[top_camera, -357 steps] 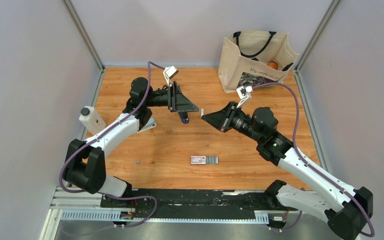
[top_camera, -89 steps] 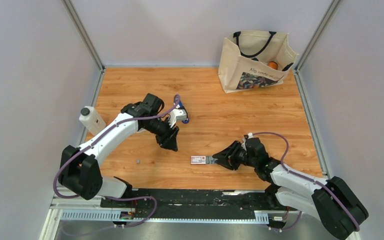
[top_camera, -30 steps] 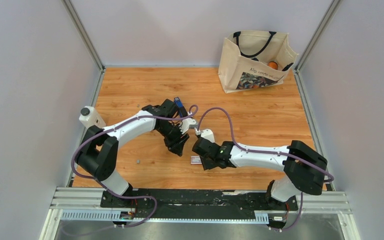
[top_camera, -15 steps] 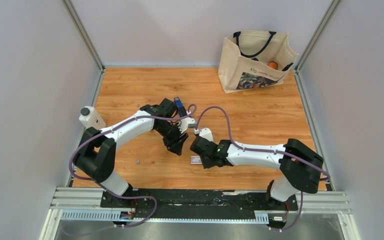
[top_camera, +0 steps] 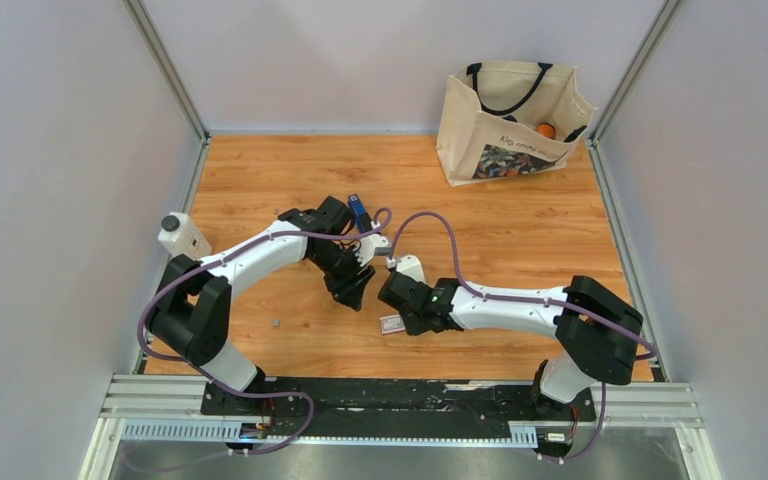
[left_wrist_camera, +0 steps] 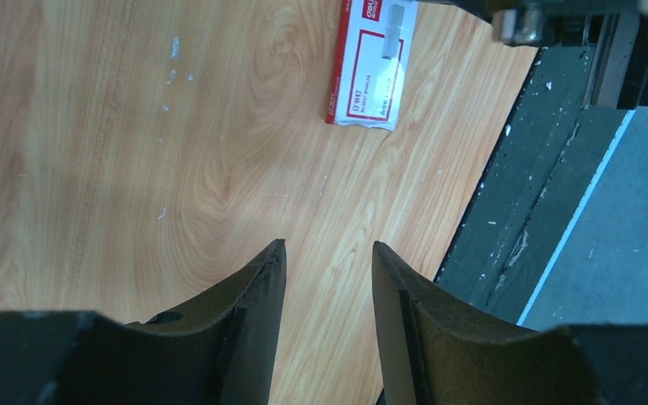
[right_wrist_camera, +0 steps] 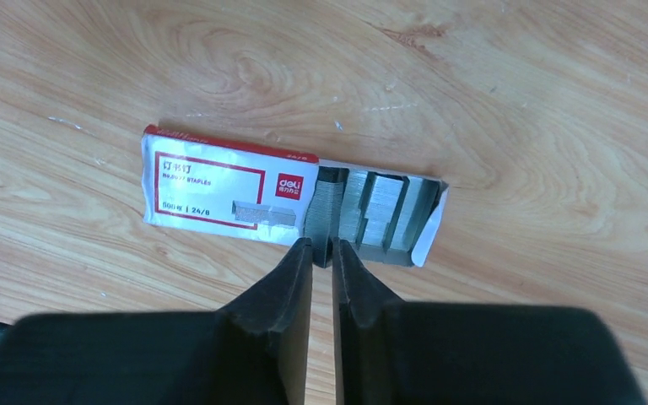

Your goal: Unload the staples from the stapler

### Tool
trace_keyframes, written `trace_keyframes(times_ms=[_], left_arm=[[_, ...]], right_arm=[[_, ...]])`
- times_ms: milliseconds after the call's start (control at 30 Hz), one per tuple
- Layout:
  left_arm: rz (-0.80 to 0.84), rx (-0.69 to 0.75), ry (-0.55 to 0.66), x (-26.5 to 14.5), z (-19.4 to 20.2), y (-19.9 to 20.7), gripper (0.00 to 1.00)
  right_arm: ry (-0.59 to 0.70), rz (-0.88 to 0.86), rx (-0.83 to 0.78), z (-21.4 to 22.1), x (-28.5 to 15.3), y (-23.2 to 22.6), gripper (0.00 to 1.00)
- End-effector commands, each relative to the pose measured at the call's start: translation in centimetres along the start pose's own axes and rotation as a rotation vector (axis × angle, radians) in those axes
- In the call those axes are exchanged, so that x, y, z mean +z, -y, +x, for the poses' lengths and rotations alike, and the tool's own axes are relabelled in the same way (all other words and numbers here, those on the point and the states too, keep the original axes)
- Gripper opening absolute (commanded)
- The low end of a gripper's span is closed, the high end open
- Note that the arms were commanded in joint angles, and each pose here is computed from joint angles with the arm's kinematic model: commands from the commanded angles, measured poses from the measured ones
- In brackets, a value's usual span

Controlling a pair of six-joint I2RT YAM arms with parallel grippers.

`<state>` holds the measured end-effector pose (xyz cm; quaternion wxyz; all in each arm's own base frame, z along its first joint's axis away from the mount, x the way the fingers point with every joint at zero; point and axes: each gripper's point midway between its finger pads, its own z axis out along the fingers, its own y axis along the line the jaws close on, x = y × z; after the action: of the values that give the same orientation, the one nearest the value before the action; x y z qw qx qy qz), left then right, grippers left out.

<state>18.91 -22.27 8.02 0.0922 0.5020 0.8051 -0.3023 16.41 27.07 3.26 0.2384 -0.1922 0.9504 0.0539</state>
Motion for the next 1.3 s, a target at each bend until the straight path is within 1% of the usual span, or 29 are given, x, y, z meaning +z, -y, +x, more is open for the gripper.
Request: trace_keyframes(times_ms=[0, 67, 200, 400, 500, 700, 833, 933, 1033, 1267], left_arm=[[0.037, 0.088, 0.062, -0.8, -1.5, 1.6, 0.5], [0.035, 0.09, 0.061, -0.8, -1.5, 1.6, 0.5], [0.038, 0.087, 0.062, -0.8, -1.4, 1.7, 0.5], [0.039, 0.088, 0.062, -0.7, -1.5, 1.7, 0.5], [0.042, 0.084, 0.063, -0.7, -1.5, 1.6, 0.5], [0.059, 0.075, 0.056, -0.2, -1.4, 1.6, 0.5], [0.071, 0.069, 0.051, 0.0, -1.6, 1.6, 0.5], [0.069, 0.073, 0.058, -0.1, -1.7, 1.6, 0.5], [0.071, 0.069, 0.053, 0.0, -1.6, 1.6, 0.5], [0.069, 0.075, 0.052, 0.0, -1.7, 1.5, 0.5]], right_arm=[[0.035, -0.023, -0.029, -1.5, -0.1, -1.0, 0.13], [0.029, -0.021, -0.028, -1.3, -0.1, -0.9, 0.13], [0.039, -0.036, -0.026, -1.6, -0.6, -1.0, 0.16], [0.063, -0.063, -0.001, -2.0, -1.6, -1.1, 0.15], [0.064, -0.076, 0.025, -1.8, -1.8, -1.0, 0.14], [0.078, -0.147, 0.128, -1.9, -1.8, -0.9, 0.13], [0.079, -0.14, 0.136, -1.7, -1.8, -0.4, 0.22], [0.09, -0.143, 0.135, -1.7, -2.0, -0.2, 0.23], [0.092, -0.153, 0.129, -1.8, -2.1, -0.4, 0.2], [0.072, -0.191, 0.129, -0.6, -2.5, -0.3, 0.05]])
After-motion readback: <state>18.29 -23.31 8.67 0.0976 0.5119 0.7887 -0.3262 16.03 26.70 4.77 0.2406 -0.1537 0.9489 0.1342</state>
